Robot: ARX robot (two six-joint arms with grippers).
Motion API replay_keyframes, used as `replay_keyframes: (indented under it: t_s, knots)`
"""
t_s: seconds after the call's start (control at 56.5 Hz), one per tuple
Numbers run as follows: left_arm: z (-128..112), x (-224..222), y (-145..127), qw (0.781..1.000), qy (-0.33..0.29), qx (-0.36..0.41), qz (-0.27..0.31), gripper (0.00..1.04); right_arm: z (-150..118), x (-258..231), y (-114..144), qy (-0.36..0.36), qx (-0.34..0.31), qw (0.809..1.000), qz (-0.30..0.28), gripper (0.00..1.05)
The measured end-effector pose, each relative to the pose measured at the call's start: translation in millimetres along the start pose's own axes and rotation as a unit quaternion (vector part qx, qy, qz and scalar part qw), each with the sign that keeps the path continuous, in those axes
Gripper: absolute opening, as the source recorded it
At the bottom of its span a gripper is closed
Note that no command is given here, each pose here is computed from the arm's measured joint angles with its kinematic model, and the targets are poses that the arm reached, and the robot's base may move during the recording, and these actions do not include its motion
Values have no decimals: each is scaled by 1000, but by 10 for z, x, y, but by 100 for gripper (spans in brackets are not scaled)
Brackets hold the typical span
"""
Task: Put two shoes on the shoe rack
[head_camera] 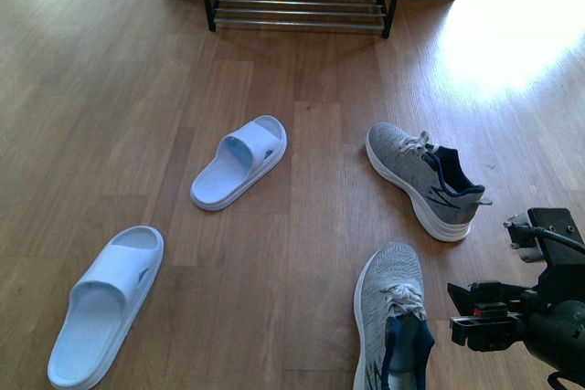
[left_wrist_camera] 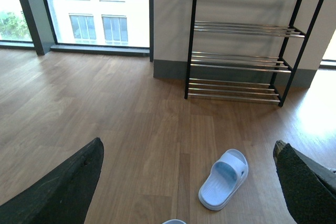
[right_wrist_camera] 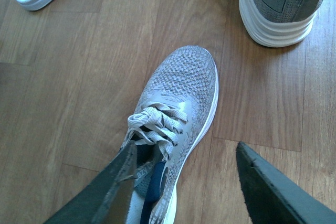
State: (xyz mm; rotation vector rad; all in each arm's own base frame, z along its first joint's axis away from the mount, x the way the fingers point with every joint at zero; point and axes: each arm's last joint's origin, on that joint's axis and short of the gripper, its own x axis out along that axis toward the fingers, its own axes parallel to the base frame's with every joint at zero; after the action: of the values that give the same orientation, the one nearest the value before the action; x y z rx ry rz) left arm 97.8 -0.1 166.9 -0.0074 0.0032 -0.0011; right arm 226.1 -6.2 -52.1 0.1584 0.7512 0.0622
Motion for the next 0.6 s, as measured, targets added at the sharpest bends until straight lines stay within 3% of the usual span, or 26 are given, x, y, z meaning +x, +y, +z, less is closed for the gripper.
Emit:
replay_keyframes:
  t_s: [0.283,0.372,0.602]
  knots:
    - [0,0,0,1000,0,0,0,95,0,0,-1,0,0,1000,-1,98]
    - [0,0,0,1000,0,0,0,95,0,0,-1,0,0,1000,0,93]
    - [0,0,0,1000,0,0,0,95,0,0,-1,0,0,1000,0,96]
